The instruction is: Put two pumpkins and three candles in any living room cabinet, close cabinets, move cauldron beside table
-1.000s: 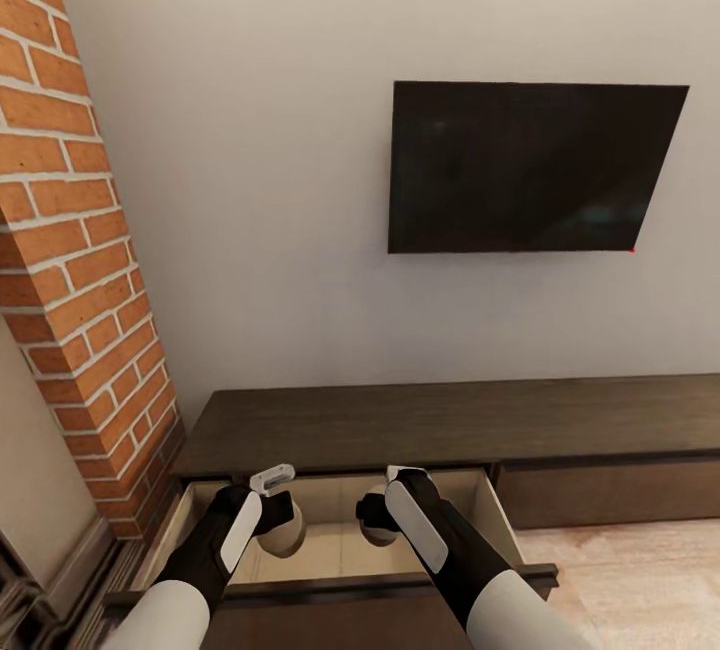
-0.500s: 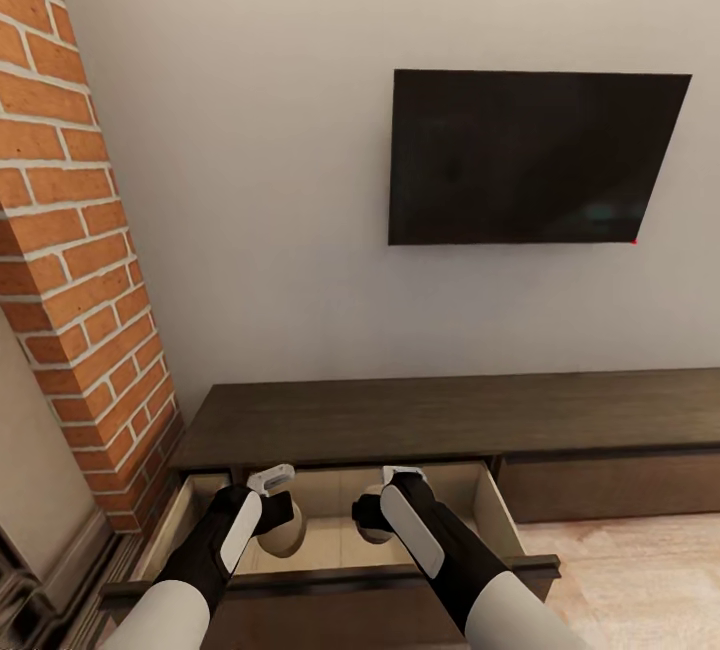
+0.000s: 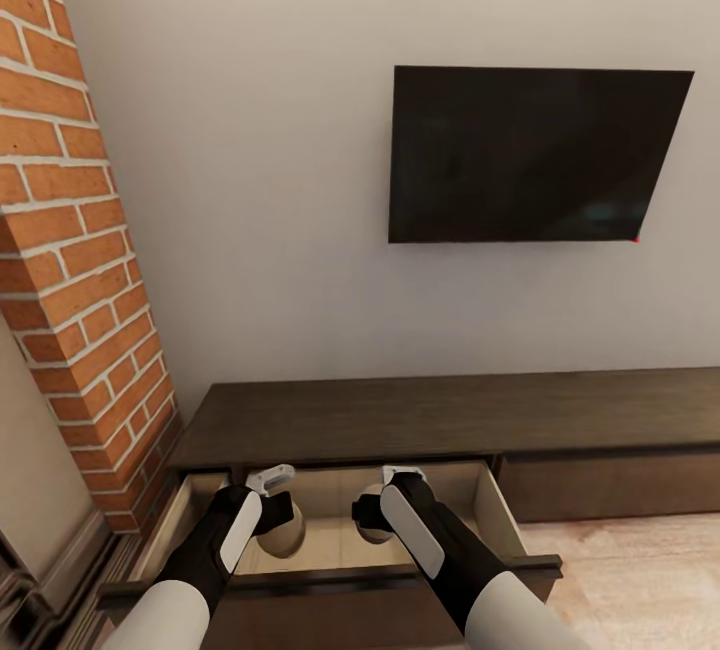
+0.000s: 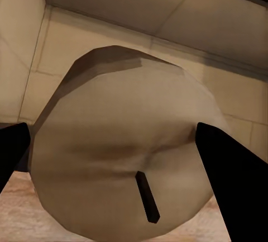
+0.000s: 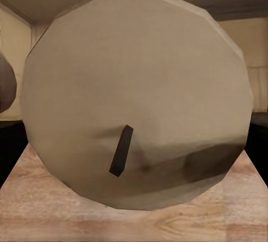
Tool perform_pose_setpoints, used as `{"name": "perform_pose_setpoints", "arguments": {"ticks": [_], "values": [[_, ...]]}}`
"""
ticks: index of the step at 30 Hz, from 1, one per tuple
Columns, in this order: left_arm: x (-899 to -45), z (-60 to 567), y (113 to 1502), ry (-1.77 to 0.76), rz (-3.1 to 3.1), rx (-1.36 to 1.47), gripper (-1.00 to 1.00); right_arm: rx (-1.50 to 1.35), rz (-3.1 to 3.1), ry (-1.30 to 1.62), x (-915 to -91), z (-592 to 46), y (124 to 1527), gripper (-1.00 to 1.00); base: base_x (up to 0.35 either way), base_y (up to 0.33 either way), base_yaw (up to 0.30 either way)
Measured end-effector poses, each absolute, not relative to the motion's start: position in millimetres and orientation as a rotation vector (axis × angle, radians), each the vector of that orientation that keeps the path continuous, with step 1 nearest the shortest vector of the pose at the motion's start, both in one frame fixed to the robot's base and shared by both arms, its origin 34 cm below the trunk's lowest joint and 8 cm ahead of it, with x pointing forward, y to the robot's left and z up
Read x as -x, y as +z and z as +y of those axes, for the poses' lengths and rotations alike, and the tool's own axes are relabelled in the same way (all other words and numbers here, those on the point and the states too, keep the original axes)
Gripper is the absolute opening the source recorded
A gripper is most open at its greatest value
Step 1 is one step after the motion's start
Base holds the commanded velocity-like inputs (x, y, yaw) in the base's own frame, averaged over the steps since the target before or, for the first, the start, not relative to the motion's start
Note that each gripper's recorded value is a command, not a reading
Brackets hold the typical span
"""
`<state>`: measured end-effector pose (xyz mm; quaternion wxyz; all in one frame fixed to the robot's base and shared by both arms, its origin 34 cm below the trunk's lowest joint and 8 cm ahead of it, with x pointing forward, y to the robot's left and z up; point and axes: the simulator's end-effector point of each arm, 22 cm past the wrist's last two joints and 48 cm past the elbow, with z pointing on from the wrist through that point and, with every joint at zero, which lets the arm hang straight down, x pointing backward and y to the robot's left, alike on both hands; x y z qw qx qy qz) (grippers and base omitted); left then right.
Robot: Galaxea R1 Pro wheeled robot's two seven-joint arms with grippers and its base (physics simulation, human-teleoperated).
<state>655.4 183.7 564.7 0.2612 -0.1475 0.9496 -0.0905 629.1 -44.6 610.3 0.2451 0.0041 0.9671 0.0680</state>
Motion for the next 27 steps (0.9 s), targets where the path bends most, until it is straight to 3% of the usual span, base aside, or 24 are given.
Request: {"name": "perform_pose_setpoints", "arguments": {"ticks": [6,27], "values": [[-655,184,564,-0.244,2.573,0.399,-1.00,-0.009,2.640,0.182,-629,-45,610,-1.00,0.178,0.000,0.000],[-650,184,536,-0.244,2.572,0.399,-1.00,-0.005,2.643,0.185,-623,-44,582,-1.00,0.005,0.000,0.000]]}}
